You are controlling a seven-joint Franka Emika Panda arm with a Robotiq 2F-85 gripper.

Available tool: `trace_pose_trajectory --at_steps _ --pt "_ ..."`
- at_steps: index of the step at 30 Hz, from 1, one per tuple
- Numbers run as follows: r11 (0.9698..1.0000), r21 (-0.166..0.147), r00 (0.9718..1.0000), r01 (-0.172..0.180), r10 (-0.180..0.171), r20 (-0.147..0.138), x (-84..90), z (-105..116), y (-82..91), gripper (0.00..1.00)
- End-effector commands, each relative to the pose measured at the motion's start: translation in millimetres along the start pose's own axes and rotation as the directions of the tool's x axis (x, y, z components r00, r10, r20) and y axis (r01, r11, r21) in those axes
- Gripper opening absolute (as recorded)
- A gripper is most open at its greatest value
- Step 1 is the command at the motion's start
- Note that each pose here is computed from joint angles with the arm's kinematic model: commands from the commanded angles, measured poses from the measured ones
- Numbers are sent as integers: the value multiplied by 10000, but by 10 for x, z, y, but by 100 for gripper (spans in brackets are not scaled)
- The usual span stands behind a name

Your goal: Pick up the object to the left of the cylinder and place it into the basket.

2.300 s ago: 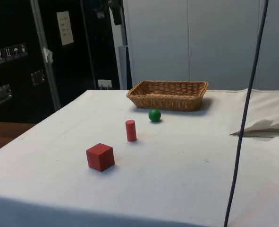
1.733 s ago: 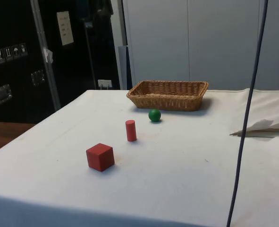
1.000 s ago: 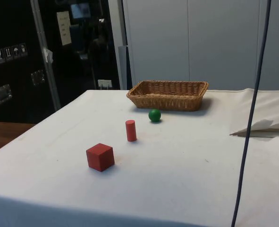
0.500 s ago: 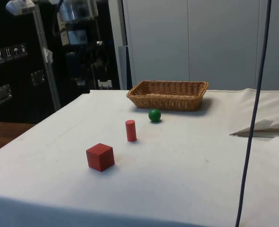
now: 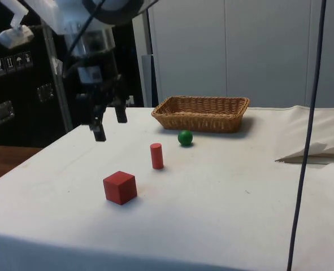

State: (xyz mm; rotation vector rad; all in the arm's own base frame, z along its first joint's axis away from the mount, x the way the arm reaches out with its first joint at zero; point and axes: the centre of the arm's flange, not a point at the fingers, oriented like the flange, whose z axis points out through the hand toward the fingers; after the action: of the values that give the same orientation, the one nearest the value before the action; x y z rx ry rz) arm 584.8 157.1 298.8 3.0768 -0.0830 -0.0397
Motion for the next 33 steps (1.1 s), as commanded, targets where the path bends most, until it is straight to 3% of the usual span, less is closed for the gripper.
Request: trace_pose_trajectory --at_steps 1,12,20,21,23,28,29,33 --pt "10000 -23 9999 -38 38 -98 -4 44 -41 100" --pt "9991 -154 9992 -387 387 -29 -29 345 -228 100" --pt "9962 -36 9958 -869 867 -300 -108 564 -364 100" --pt "9970 -107 9969 -772 770 -183 -106 546 -348 100" --pt "9951 0 9944 -990 989 -381 -134 624 -405 100" --pt "9925 29 9913 -1218 1218 -507 -164 730 -456 100" --pt "9934 -14 9926 -1148 1146 -396 -165 714 -444 100" --pt "9893 76 9871 -1455 1457 -662 -171 815 -494 100"
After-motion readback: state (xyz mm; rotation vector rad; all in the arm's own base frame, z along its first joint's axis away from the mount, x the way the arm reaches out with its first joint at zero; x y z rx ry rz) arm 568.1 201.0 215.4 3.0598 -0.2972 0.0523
